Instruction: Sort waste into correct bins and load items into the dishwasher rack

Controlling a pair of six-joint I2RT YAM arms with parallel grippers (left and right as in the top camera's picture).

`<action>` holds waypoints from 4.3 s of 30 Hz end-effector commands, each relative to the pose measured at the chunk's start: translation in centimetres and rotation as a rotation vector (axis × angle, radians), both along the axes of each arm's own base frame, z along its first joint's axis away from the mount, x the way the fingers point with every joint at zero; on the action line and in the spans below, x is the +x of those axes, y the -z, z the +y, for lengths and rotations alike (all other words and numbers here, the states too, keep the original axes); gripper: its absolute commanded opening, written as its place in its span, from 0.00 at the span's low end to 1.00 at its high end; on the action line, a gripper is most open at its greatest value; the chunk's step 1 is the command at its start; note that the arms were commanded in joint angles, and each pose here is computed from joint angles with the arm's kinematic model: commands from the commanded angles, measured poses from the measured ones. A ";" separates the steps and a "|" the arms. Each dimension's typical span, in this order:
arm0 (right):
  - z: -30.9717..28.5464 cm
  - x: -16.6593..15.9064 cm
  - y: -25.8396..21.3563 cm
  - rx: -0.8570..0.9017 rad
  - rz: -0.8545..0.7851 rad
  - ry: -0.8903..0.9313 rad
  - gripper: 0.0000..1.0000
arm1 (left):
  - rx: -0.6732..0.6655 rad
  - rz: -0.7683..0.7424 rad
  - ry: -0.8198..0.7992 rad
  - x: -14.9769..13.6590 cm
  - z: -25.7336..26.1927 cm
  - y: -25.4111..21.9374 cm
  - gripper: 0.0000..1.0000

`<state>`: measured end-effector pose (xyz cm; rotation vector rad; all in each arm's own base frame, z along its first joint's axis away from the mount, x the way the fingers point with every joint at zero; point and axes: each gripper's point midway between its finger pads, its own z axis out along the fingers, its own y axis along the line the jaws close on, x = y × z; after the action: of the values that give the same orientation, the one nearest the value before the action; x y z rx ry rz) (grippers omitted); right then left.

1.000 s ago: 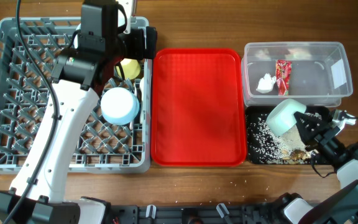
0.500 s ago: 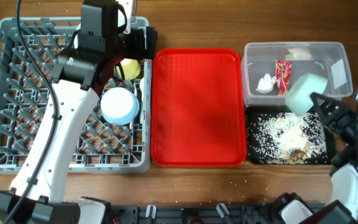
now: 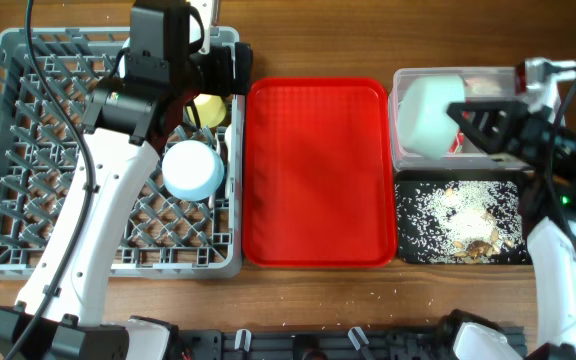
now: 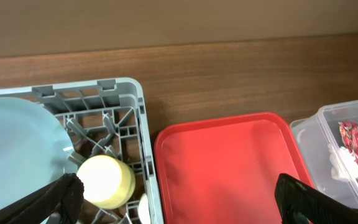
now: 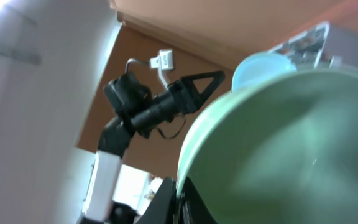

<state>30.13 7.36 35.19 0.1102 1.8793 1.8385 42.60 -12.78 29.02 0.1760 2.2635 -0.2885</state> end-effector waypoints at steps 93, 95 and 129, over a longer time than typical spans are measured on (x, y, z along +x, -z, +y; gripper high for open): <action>-5.6 -5.5 17.6 -1.124 -0.760 0.945 1.00 | -0.020 0.002 0.003 0.0 -0.2 -0.1 1.00; -5.6 -5.5 17.6 -1.124 -0.760 0.945 1.00 | -0.020 0.002 0.003 0.0 -0.2 -0.1 1.00; -5.6 -5.5 17.6 -1.124 -0.760 0.945 1.00 | -0.127 -0.827 -0.221 -19.3 11.6 4.6 1.00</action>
<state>24.66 1.67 17.42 -0.0611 1.5742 0.0510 22.90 -1.29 25.96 -0.0221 1.4009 -0.1859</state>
